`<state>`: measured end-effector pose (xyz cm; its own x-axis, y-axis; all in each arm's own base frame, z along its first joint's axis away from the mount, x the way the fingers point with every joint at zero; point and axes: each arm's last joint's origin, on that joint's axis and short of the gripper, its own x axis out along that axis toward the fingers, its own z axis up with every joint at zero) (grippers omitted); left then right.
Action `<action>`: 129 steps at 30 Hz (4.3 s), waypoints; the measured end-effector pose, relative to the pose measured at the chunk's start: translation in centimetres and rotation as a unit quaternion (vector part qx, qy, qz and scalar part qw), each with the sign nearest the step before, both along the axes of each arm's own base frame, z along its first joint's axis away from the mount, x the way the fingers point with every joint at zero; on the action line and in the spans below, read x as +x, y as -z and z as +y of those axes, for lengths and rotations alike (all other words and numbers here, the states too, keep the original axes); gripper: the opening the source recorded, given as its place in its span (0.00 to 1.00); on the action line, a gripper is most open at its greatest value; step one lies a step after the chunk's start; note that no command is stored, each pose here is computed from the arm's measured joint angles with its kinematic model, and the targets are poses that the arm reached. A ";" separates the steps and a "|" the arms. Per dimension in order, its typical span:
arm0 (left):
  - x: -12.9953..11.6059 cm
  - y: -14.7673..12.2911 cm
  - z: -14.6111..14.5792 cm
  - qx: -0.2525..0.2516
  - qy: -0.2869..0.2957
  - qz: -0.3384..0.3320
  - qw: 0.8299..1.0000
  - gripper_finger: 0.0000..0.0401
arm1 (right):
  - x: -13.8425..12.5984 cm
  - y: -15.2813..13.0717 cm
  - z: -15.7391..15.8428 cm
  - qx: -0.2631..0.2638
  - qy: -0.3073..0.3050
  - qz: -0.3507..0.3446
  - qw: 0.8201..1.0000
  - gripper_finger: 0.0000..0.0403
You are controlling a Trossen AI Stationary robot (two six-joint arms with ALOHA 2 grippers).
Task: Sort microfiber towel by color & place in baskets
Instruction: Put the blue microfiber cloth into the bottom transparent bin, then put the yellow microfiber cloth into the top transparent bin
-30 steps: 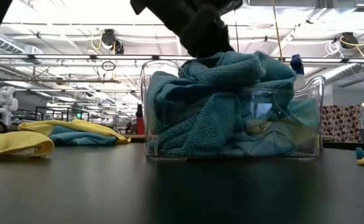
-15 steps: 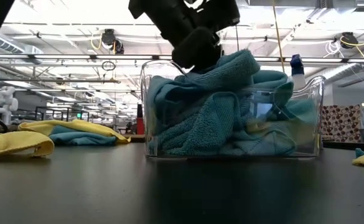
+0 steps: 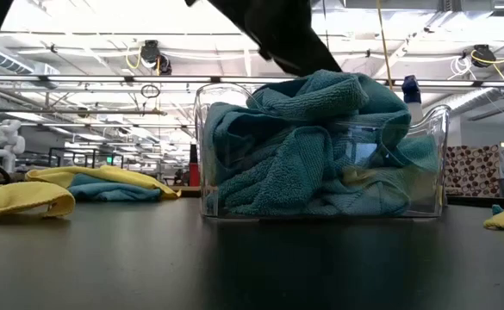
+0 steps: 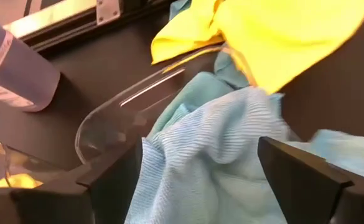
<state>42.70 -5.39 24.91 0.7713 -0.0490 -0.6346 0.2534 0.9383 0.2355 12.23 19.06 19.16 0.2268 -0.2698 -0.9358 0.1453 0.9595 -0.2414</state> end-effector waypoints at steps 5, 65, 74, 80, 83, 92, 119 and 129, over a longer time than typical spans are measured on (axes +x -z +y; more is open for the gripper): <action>-1.2 -2.3 -0.4 -0.004 0.008 -0.013 1.000 0.83 | 0.0 0.0 0.0 -0.004 -0.007 0.003 1.000 0.02; -0.5 -1.0 -4.2 -0.072 0.148 -0.031 0.986 0.83 | -0.7 -13.6 3.4 -0.033 -0.286 0.003 0.958 0.06; -0.5 -0.9 -4.2 -0.067 0.141 -0.030 0.987 0.83 | -0.2 -13.7 4.0 -0.019 -0.259 -0.058 0.964 0.29; -0.6 -0.9 -4.3 -0.067 0.142 -0.028 0.987 0.83 | 0.1 -13.3 4.6 0.006 -0.253 -0.090 0.963 0.37; -0.6 -0.9 -4.4 -0.067 0.144 -0.029 0.987 0.83 | 0.5 -12.0 5.2 0.005 -0.260 -0.116 0.959 0.37; -0.3 -0.2 -4.5 -0.075 0.137 -0.022 0.987 0.83 | 1.2 -6.5 5.4 0.027 -0.256 -0.118 0.959 0.37; -0.2 -0.2 -4.5 -0.075 0.137 -0.025 0.987 0.83 | -0.5 0.1 3.8 0.093 -0.137 -0.033 0.986 0.20; -0.2 -0.2 -4.5 -0.076 0.137 -0.025 0.987 0.83 | -0.3 -0.8 4.1 0.091 -0.157 -0.032 0.983 0.01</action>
<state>42.51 -9.89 25.11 0.7458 -0.3518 -0.5657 0.4942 0.8616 0.1157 11.90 23.16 19.98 0.3312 -0.0069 -0.9435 -0.1549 0.9860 -0.0616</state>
